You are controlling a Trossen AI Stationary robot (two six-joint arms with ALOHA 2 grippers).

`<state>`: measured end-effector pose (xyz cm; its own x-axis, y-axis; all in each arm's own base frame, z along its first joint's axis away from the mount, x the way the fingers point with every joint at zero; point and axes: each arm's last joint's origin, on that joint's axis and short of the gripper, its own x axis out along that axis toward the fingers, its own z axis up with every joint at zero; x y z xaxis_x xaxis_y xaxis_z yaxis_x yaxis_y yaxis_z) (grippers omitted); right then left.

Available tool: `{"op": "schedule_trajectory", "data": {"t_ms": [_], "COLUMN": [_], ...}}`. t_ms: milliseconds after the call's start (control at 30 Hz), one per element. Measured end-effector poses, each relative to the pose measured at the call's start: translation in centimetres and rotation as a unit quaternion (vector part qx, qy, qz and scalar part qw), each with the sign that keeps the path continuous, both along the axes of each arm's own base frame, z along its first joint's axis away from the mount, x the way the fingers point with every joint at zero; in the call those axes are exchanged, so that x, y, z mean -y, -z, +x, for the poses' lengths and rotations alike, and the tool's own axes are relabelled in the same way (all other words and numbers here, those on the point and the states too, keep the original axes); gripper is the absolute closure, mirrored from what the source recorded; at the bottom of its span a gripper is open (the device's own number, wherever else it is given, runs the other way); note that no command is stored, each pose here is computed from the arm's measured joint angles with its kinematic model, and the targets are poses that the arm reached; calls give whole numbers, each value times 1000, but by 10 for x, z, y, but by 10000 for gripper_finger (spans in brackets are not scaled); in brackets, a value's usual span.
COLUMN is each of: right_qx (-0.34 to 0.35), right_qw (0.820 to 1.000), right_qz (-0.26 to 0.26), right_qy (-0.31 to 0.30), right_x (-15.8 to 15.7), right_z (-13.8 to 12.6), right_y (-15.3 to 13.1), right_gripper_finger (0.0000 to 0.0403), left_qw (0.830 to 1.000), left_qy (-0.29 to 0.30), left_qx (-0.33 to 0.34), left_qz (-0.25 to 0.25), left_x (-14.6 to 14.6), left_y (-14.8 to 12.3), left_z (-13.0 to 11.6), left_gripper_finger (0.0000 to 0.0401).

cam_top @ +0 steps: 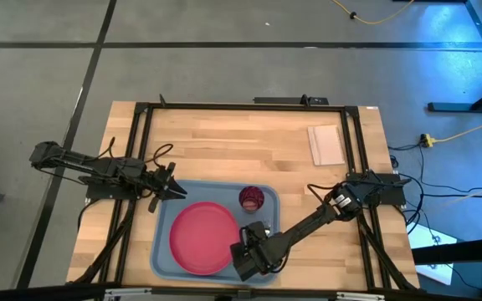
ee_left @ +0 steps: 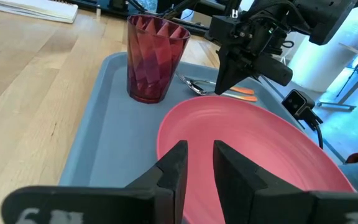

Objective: Pick and place plate/cup/fork/spoon on tray
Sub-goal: Put the orange spoon on the blue serving tray to the left of the orange fork, then return to Home Position

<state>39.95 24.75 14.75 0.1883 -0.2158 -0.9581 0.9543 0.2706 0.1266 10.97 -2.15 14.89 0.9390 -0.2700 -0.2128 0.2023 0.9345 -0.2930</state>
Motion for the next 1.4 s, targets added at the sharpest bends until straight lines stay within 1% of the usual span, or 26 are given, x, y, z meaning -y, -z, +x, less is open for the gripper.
{"op": "schedule_trajectory", "data": {"t_ms": [600, 667, 733, 833, 900, 1000, 1067, 1100, 1133, 1200, 1267, 1333, 1400], "right_qx": [-2, 13, 35, 62, 76, 96, 122, 130, 138, 132, 128, 121, 120], "right_qw": [1000, 1000, 998, 992, 988, 976, 971, 967, 958, 937, 917, 902, 889], "right_qz": [-5, -16, -39, -85, -102, -122, -125, -132, -141, -166, -181, -206, -229], "right_qy": [0, -11, -29, -65, -93, -152, -161, -176, -207, -278, -330, -361, -377], "right_x": [0, -3, -6, -12, -17, -23, -30, -34, -39, -49, -56, -60, -63], "right_z": [-1, 1, 2, 2, 2, 3, 1, 0, -2, -7, -11, -14, -15], "right_y": [-1, -6, -15, -35, -50, -77, -90, -92, -95, -98, -100, -101, -100], "right_gripper_finger": [389, 389, 389, 389, 389, 389, 389, 389, 389, 389, 389, 389, 389], "left_qw": [1000, 1000, 1000, 1000, 1000, 1000, 1000, 1000, 1000, 1000, 1000, 1000, 1000], "left_qy": [0, 0, 0, 0, 0, 0, 0, 0, 0, 0, 0, 0, 0], "left_qx": [0, 0, 0, 0, 0, 0, 0, 0, 0, 0, -1, 0, -1], "left_qz": [0, 0, 0, 0, 0, 0, 0, 0, 0, 0, 0, 0, 0], "left_x": [0, 0, 0, 0, 0, 0, 0, 0, 0, 0, 0, 0, 0], "left_y": [0, 0, 0, 0, 0, 0, 0, 0, 0, 0, 0, 0, 0], "left_z": [0, 0, 0, 0, 0, 0, 0, 0, 0, 0, 0, 0, 0], "left_gripper_finger": [332, 332, 332, 332, 332, 332, 332, 332, 332, 332, 332, 332, 332]}}
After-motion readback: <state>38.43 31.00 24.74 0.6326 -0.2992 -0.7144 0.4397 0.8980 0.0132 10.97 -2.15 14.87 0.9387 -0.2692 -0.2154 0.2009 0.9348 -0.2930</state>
